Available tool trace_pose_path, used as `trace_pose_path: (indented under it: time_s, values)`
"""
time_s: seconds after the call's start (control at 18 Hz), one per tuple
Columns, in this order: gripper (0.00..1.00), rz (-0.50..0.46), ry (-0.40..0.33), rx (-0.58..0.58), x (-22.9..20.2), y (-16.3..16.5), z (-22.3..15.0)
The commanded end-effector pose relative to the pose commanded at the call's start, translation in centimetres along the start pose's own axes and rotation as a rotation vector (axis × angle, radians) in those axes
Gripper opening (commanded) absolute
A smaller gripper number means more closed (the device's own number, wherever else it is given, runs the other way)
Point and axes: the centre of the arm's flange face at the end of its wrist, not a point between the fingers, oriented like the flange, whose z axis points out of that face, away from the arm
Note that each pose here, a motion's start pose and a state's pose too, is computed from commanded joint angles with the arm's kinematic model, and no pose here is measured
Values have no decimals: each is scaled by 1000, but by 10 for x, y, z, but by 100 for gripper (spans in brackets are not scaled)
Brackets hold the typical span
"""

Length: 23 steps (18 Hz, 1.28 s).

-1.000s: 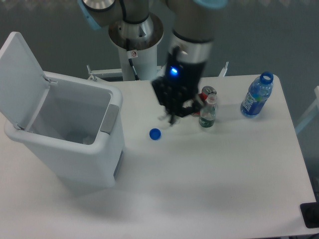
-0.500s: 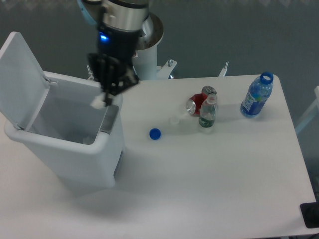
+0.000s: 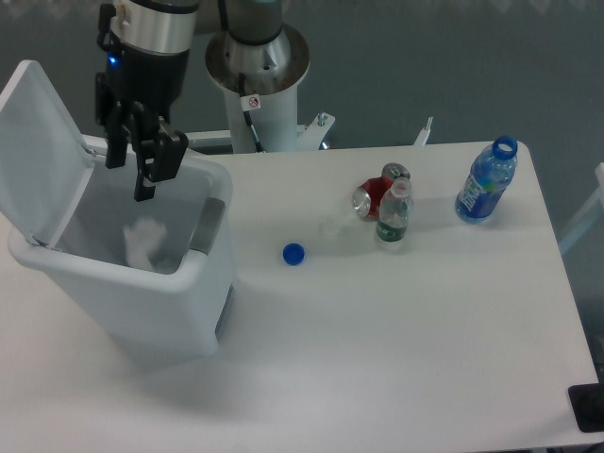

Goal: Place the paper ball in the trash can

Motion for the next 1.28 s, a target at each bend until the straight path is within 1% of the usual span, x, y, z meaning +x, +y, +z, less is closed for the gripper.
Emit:
trace_pose_path:
  time_s: [0.06,0.17,0.22,0.28,0.39,0.5,0.61,0.67,0.78,0.89,1.0,1.17,1.28]
  values:
    - [100,3,-22,-4,-2,0,-2]
    - [100,-3,-72,-80,-14,9,5]
    - [100,-16,-93,-126,-24,21,9]
    - [100,-33,-104,-148,-34,34,10]
    - [100,-74,-118,-175,-66,74,5]
    - [100,-98,-94,-211,-96,107,20]
    - [100,-131,-109,-238,-120,135,18]
    - [100,-142,-103,-260,-138,154,27]
    - [100,-128,-93,-304,-166,183,35]
    - [100,-111,-76,-384,-175,203,46]
    - [100,-118,-47,-455,-180,223,70]
    - [100,-135,-14,-481,-194,241,96]
    - [100,-137,0,-487,-202,254,102]
